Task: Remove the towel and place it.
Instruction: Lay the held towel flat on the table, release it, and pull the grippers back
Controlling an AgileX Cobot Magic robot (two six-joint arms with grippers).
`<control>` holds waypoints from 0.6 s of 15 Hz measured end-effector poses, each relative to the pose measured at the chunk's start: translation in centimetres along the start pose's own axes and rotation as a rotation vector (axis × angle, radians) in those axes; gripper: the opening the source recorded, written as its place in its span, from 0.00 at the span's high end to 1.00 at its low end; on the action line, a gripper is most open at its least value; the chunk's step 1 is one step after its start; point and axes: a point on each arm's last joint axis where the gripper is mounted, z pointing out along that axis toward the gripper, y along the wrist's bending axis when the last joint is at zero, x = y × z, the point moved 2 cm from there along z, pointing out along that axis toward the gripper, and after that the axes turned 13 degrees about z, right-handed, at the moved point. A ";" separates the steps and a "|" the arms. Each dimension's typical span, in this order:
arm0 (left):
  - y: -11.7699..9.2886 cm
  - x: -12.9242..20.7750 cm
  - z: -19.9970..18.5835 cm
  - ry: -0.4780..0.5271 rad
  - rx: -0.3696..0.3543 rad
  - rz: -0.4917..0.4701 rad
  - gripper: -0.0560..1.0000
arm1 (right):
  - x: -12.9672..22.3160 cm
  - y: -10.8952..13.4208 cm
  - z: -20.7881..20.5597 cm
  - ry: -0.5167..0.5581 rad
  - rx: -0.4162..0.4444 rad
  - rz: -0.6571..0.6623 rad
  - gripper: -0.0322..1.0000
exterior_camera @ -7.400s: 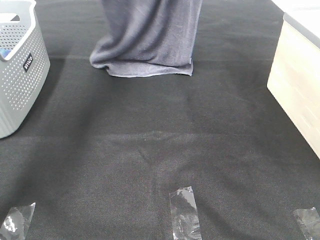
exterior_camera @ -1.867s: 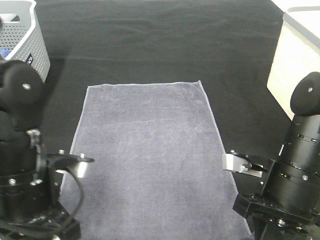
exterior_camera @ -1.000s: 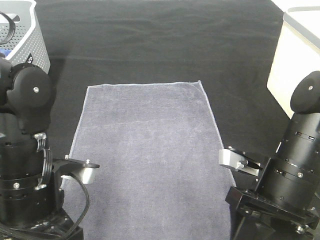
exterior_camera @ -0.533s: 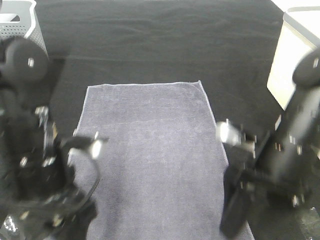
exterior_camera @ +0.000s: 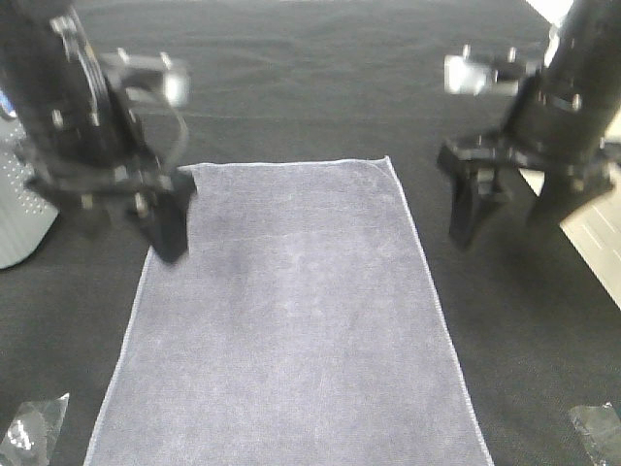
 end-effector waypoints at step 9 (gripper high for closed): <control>6.8 -2.5 -1.2 -0.146 -0.104 -0.123 0.18 | -4.2 1.4 -4.9 -0.206 -0.032 0.018 0.21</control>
